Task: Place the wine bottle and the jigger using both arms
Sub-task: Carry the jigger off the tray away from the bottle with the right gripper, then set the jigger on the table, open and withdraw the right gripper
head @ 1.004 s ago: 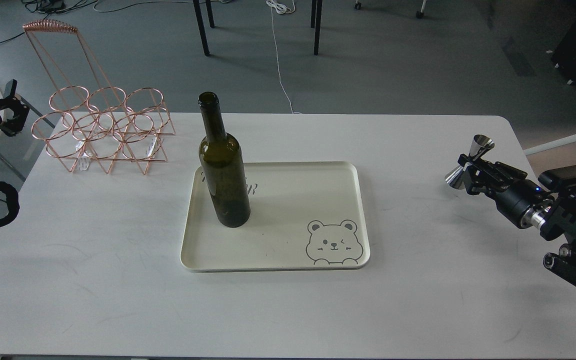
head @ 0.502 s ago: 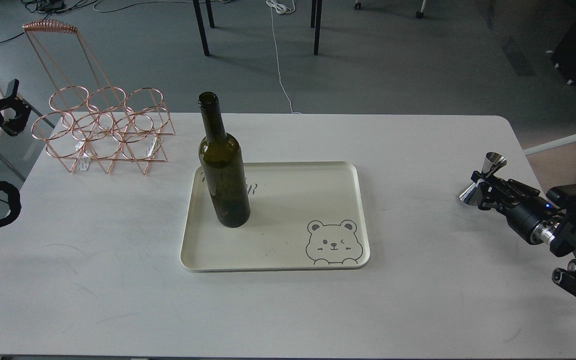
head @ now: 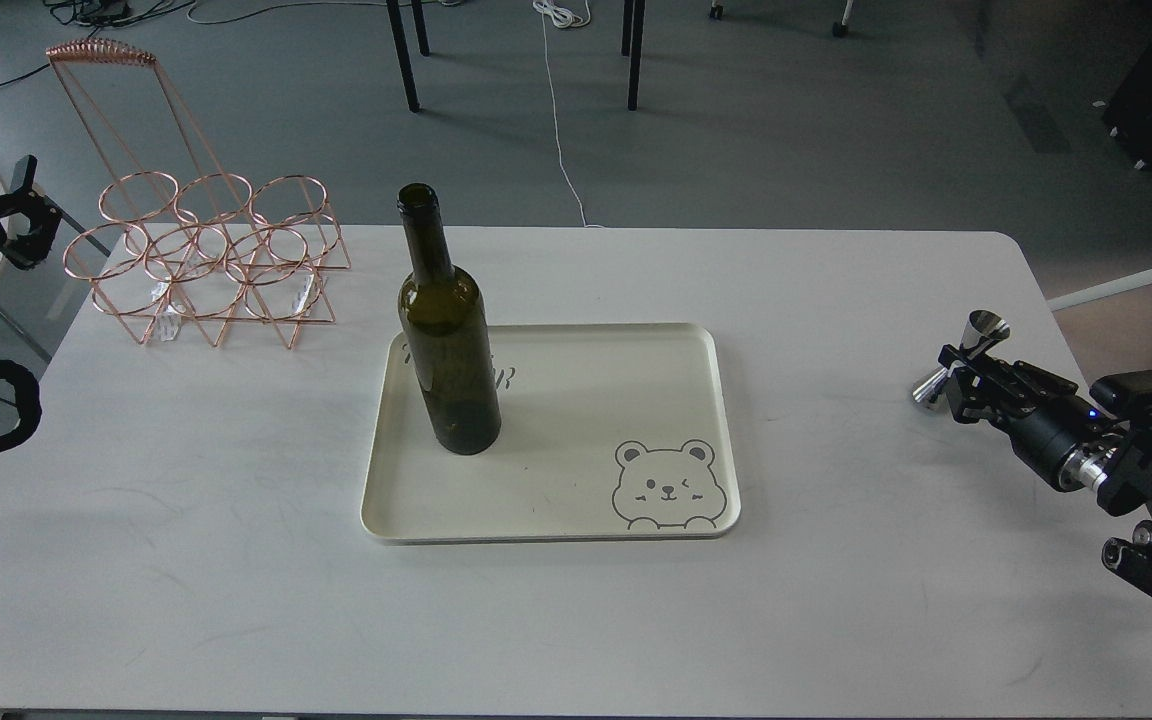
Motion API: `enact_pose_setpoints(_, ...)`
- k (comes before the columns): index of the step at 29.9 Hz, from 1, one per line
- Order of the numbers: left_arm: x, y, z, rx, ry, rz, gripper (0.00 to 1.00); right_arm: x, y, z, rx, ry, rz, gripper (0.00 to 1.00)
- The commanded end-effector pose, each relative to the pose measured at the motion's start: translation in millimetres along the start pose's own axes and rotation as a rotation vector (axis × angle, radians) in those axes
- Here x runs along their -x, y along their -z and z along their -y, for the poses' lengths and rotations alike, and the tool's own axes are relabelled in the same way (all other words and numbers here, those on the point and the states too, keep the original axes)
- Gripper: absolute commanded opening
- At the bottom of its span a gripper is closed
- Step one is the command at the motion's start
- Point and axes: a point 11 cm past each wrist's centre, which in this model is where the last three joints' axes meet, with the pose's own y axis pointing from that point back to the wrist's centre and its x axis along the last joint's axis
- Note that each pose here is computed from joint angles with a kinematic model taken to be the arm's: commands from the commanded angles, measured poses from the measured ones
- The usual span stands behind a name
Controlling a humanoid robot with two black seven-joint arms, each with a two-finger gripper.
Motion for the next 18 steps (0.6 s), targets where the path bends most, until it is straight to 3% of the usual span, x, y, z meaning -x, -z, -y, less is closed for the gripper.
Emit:
enact_pose_setpoints(1, -1, -2, 0, 0.002, -0.001, 0.003, 0.98, 3, 0, -2, 0.000, 0.005, 0.002, 0.40)
enact_pose_setpoints(7, 1, -3, 2, 0.007, 0.003, 0.001, 0.98, 5, -2, -6, 0.004, 0.013, 0.007, 0.57)
enact_pose_setpoints(11, 1, -4, 2, 0.008, 0.003, 0.002, 0.98, 5, 0, -12, -0.011, 0.015, 0.026, 0.75)
enact_pose_setpoints(14, 1, -4, 2, 0.007, 0.002, 0.002, 0.98, 1, 3, -22, -0.036, 0.023, 0.045, 0.82)
enact_pose_setpoints(18, 1, -5, 2, 0.008, 0.003, 0.004, 0.98, 7, 1, -36, -0.039, 0.048, 0.058, 0.83)
